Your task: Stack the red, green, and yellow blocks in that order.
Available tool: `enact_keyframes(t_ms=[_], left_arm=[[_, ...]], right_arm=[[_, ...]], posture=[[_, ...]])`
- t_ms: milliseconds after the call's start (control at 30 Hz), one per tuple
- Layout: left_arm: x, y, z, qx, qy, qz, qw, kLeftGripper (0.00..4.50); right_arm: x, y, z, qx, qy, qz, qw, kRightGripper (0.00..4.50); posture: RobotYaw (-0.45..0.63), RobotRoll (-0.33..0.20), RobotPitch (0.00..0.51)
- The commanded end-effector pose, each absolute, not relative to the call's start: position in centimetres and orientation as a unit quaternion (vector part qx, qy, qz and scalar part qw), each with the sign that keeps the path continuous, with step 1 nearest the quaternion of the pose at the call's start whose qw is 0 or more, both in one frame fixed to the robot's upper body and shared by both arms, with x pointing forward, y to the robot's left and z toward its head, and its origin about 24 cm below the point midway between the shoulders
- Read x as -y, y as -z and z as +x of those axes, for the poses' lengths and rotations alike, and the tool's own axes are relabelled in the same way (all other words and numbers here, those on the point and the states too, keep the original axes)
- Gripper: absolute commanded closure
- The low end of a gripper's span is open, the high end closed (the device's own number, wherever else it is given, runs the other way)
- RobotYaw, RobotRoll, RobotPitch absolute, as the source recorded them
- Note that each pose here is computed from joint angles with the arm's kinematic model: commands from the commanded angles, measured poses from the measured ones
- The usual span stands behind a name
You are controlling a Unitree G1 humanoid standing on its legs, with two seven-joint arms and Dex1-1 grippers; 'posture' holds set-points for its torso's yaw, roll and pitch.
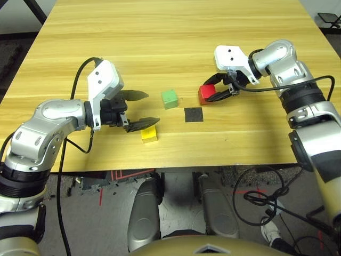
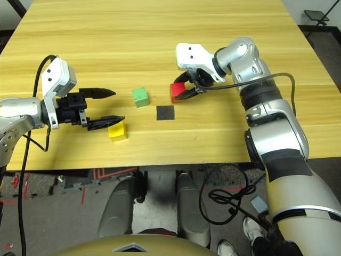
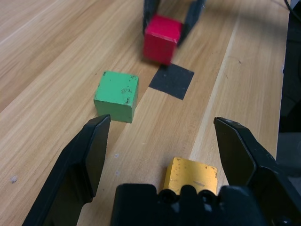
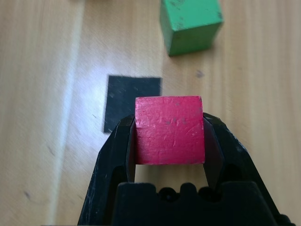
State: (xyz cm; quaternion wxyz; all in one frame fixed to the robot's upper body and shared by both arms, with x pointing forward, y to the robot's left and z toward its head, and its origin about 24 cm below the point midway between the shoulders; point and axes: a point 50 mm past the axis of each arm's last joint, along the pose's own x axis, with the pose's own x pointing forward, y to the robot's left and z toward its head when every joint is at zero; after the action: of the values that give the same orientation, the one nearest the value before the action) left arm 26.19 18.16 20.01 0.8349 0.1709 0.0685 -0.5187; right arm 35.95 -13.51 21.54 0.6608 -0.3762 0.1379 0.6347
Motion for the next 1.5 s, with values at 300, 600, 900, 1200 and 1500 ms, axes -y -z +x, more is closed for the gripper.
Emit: enact_keyframes(t_ms=[300, 600, 900, 1200, 1500], left_arm=[[-18.0, -19.2, 25.9, -0.075, 0.514, 0.167, 0.838, 0.0], [-18.2, -19.1, 25.6, -0.074, 0.506, 0.165, 0.843, 0.0], [-18.1, -19.2, 25.5, -0.072, 0.502, 0.163, 0.846, 0.0], [-18.1, -19.4, 25.9, -0.062, 0.494, 0.166, 0.851, 0.0], [-17.0, -20.7, 28.2, -0.02, 0.49, 0.207, 0.846, 0.0]], right_arm=[[12.0, -21.3, 34.3, -0.136, -0.64, -0.361, 0.665, 2.47], [11.4, -20.1, 34.1, -0.136, -0.65, -0.358, 0.656, 2.47], [11.0, -19.7, 34.4, -0.129, -0.651, -0.367, 0.652, 2.47], [11.4, -19.4, 34.6, -0.135, -0.645, -0.381, 0.648, 0.09], [13.6, -23.7, 35.3, -0.05, -0.658, -0.302, 0.688, 0.04]], posture=[[0.35, -0.085, 0.245], [0.37, -0.081, 0.249], [0.37, -0.078, 0.26], [0.36, -0.083, 0.26], [0.3, -0.083, 0.241]])
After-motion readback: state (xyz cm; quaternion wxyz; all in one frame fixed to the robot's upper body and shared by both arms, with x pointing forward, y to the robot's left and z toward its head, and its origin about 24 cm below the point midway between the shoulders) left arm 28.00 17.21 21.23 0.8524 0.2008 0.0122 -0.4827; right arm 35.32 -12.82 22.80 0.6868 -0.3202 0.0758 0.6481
